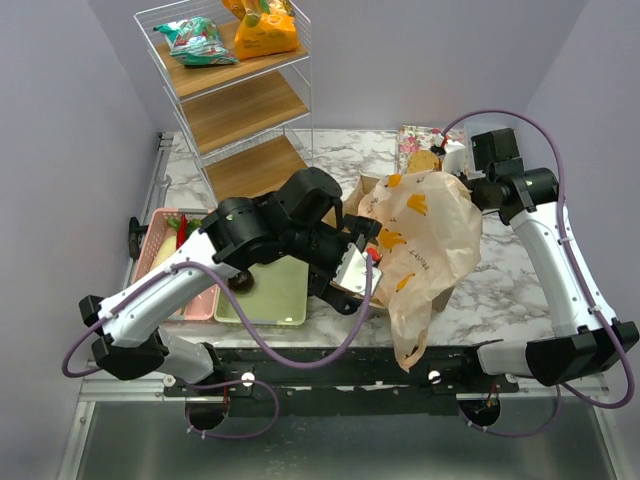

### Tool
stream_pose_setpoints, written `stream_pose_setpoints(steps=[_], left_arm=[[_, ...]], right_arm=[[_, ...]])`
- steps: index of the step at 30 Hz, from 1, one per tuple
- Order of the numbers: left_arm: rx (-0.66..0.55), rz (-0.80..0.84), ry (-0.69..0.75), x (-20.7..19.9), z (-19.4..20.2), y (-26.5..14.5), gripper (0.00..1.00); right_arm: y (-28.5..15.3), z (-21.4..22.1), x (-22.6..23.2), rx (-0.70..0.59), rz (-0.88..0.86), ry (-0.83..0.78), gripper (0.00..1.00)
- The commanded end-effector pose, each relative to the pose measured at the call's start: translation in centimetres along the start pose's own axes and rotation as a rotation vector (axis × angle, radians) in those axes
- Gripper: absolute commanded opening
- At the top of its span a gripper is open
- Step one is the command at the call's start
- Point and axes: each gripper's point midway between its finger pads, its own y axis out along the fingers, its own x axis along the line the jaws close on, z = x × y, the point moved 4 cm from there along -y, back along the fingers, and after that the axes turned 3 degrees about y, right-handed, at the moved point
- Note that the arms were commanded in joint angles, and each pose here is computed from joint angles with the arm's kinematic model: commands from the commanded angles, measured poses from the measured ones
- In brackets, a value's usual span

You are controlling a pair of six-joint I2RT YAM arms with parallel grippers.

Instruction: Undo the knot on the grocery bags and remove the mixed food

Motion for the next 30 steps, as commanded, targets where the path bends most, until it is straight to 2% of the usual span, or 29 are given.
stream_pose_setpoints(steps=[1, 3, 6, 9, 11, 16, 20, 22, 24, 27, 29, 30], left_arm=[[-0.098, -0.114, 0.014, 1.9, -3.3, -2.0, 0.98], [-0.198, -0.258, 0.069, 3.7, -6.2, -3.9, 0.99], [-0.304, -0.423, 0.270, 5.7, -10.4, -5.3, 0.98], [-0.294, -0.442, 0.459, 7.0, -12.8, -4.4, 0.98], [-0.280, -0.399, 0.492, 7.8, -13.5, -3.1, 0.98], [-0.215, -0.345, 0.502, 9.2, -11.5, 1.3, 0.94], [-0.087, -0.326, 0.460, 9.8, -6.3, 5.4, 0.92], [-0.040, -0.301, 0.371, 10.3, -3.6, 6.4, 0.82], [0.002, -0.281, 0.243, 10.9, -0.5, 6.3, 0.63], [0.089, -0.218, 0.064, 10.1, 5.5, 6.3, 0.22], [0.164, -0.124, 0.034, 7.9, 9.8, 7.5, 0.06], [0.206, -0.080, 0.032, 6.7, 11.7, 8.4, 0.04]], right_arm=[[0.1, -0.5, -0.5, -0.019, 0.023, -0.015, 0.01], [0.1, -0.4, -0.4, -0.017, 0.016, -0.013, 0.01], [0.3, -0.1, -0.4, -0.010, 0.008, -0.005, 0.01], [0.4, 0.0, -0.3, -0.005, 0.000, 0.000, 0.01], [0.4, 0.0, -0.2, -0.008, -0.006, 0.002, 0.01], [0.2, -0.1, -0.1, -0.007, -0.012, -0.003, 0.01], [0.0, 0.2, 0.0, -0.003, -0.015, -0.011, 0.01], [0.0, 0.4, 0.1, 0.004, -0.020, -0.018, 0.01], [-0.1, 0.7, 0.1, 0.010, -0.018, -0.021, 0.01], [-0.3, 0.8, 0.1, 0.011, -0.014, -0.029, 0.01], [-0.3, 0.8, 0.0, 0.006, -0.010, -0.030, 0.01], [-0.2, 0.8, 0.0, 0.007, -0.008, -0.029, 0.01]])
